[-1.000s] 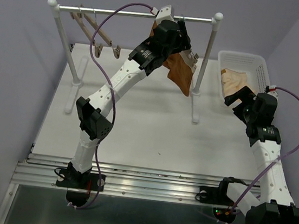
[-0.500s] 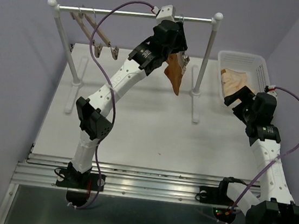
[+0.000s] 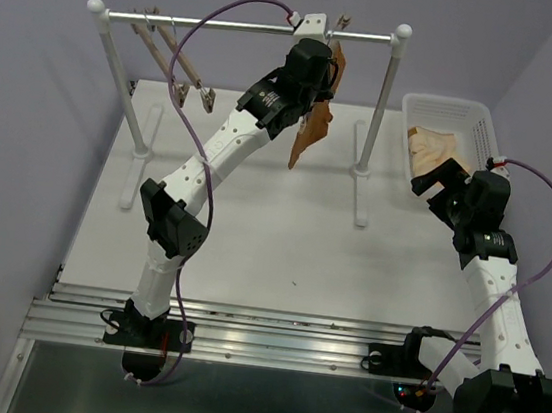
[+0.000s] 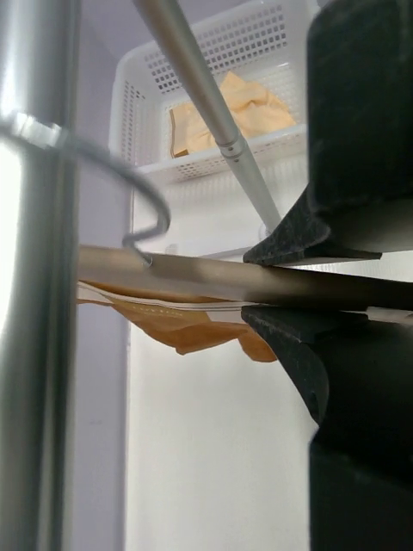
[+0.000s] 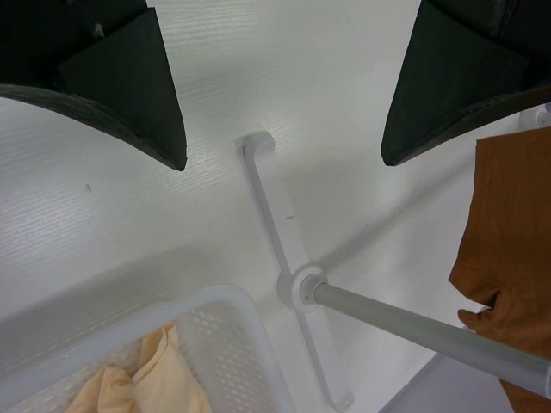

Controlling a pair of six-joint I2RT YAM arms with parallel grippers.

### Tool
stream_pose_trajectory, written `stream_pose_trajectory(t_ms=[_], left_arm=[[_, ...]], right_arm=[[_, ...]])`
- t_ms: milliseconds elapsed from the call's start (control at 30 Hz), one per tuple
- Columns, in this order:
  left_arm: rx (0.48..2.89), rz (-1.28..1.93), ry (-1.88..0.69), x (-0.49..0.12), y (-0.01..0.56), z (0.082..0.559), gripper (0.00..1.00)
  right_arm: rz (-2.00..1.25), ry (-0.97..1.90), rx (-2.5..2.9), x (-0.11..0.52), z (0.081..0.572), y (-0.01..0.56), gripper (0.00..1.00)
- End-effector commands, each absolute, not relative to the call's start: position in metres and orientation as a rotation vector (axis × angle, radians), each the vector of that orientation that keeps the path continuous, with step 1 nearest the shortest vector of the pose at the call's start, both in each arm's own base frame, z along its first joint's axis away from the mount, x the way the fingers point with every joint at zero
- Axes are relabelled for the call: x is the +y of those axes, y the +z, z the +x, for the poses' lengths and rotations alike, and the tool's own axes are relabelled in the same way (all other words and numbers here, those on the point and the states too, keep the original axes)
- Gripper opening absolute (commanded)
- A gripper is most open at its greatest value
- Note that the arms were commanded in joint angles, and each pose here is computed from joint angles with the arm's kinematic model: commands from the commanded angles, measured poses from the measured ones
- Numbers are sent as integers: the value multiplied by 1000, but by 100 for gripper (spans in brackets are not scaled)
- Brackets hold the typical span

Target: Remove the underwear clipped to the hanger

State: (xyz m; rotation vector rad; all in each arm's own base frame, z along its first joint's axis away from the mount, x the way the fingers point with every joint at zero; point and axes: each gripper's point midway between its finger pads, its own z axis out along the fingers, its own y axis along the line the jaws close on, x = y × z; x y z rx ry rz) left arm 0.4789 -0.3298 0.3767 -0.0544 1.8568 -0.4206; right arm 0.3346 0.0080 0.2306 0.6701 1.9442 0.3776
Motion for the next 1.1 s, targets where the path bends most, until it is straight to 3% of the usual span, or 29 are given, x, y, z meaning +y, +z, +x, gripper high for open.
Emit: stream_pose_trajectory(t_ms=[0, 67, 200, 333, 1067], left_arm=[[1755, -50, -421, -322, 419, 474, 29], [1738, -32, -417, -322, 424, 474, 20], [1702, -3, -412, -323, 435, 469, 15], [1659, 15, -355, -319, 445, 464, 0], [1548, 33, -214, -303, 474, 439, 0]], right_arm=[[627, 392, 1889, 8, 342, 246, 100], [625, 392, 1886, 8, 342, 246, 100], [615, 397, 1887, 10, 342, 247, 100], [606, 399, 1886, 10, 342, 248, 100], [579, 401, 1891, 12, 342, 248, 100]])
